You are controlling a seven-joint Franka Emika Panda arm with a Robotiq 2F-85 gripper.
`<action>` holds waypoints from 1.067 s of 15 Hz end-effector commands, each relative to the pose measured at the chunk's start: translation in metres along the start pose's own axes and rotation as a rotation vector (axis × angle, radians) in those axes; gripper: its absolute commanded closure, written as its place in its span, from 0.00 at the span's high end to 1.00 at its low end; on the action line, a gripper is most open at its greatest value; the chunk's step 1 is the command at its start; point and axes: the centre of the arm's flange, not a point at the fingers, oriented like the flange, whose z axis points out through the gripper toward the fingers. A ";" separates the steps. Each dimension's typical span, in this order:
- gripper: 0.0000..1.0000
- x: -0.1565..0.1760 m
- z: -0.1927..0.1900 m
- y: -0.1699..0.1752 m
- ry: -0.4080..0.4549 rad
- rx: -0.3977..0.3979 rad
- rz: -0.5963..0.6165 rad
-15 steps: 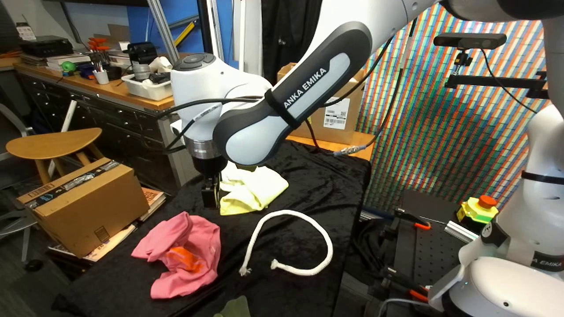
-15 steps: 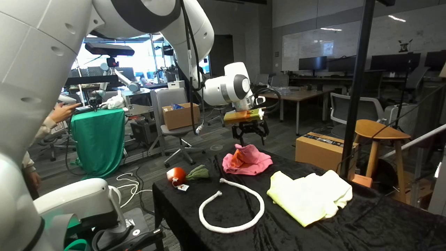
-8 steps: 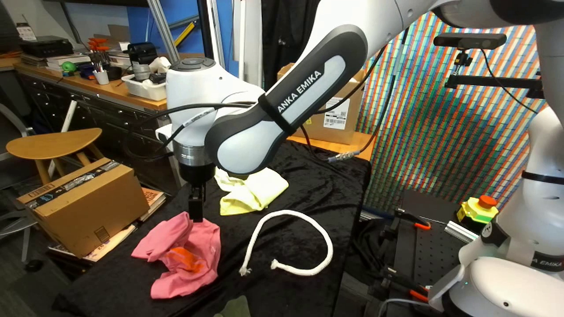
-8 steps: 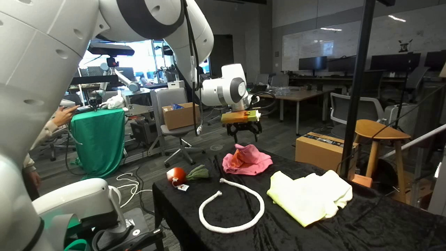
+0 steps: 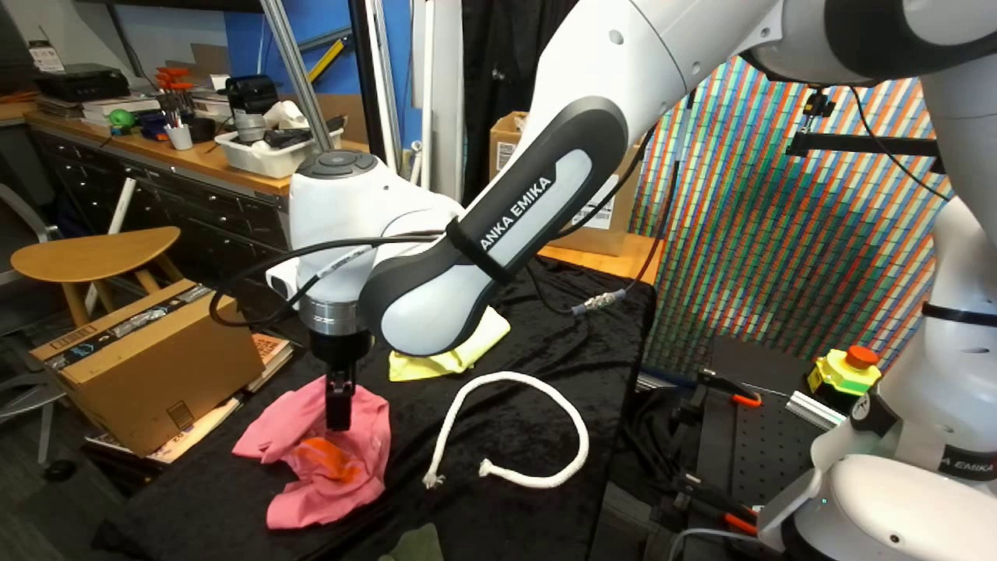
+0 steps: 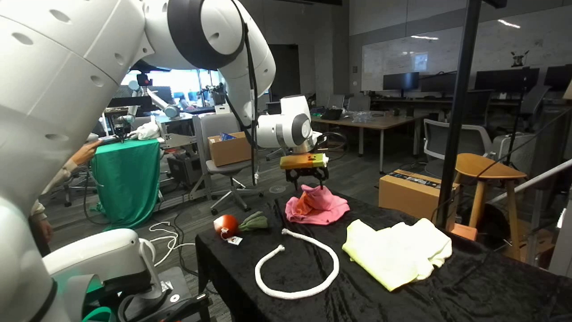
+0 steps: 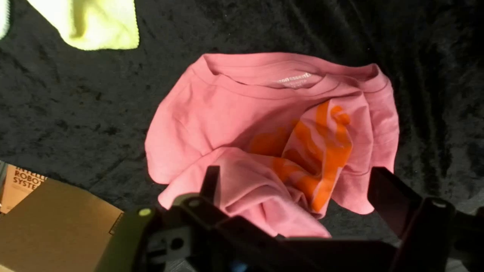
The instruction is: Put all the objects together on the right side of the table
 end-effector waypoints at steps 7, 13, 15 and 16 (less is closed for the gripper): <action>1.00 0.025 0.022 -0.004 0.121 -0.047 -0.009; 1.00 0.028 0.042 0.006 0.138 -0.160 0.016; 1.00 0.029 0.050 0.006 0.132 -0.182 0.023; 1.00 0.028 0.052 0.005 0.131 -0.192 0.025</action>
